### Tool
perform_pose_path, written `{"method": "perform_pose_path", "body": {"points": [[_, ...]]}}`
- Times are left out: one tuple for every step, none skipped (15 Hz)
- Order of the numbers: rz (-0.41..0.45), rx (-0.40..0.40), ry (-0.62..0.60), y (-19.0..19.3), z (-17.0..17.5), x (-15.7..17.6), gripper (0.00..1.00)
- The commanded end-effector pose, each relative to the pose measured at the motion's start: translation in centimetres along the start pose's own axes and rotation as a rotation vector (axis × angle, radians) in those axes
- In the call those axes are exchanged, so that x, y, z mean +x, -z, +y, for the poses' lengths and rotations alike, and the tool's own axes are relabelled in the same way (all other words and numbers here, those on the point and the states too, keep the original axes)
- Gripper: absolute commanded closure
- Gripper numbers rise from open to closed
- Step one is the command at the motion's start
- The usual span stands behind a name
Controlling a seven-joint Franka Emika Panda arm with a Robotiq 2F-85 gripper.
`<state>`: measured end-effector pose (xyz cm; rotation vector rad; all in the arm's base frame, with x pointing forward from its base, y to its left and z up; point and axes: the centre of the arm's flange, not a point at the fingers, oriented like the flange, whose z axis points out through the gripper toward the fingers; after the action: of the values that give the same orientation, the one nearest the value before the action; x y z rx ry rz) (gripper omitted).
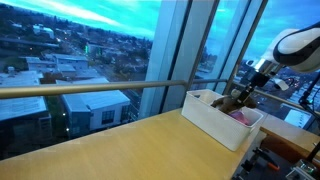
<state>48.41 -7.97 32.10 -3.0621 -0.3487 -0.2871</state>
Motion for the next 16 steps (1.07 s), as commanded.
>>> {"method": "perform_pose_path", "body": {"points": [[0.016, 0.014, 0.064, 1.7, -9.0, -1.3, 0.96], [0.015, 0.022, 0.081, 2.2, -11.0, -1.4, 0.96], [0.019, 0.025, 0.104, 2.2, -13.3, -1.4, 0.96], [0.020, 0.027, 0.125, 2.4, -15.4, -1.5, 0.96], [0.024, 0.025, 0.152, 2.2, -17.6, -1.6, 0.96], [0.023, 0.032, 0.181, 2.3, -19.6, -1.7, 0.96], [0.019, 0.033, 0.206, 2.0, -21.2, -1.8, 0.96], [0.014, 0.034, 0.227, 1.9, -22.5, -1.9, 0.96], [0.006, 0.035, 0.245, 1.6, -23.4, -1.8, 0.96], [0.004, 0.037, 0.263, 1.6, -24.1, -1.8, 0.96], [0.003, 0.041, 0.274, 1.7, -24.6, -1.6, 0.96], [0.006, 0.045, 0.282, 1.8, -25.0, -1.4, 0.96], [0.007, 0.051, 0.286, 2.0, -25.1, -1.1, 0.96], [0.010, 0.055, 0.288, 2.2, -25.2, -0.7, 0.96], [0.016, 0.058, 0.290, 2.6, -25.2, -0.3, 0.96], [0.023, 0.059, 0.291, 2.9, -25.3, 0.2, 0.96]]}}
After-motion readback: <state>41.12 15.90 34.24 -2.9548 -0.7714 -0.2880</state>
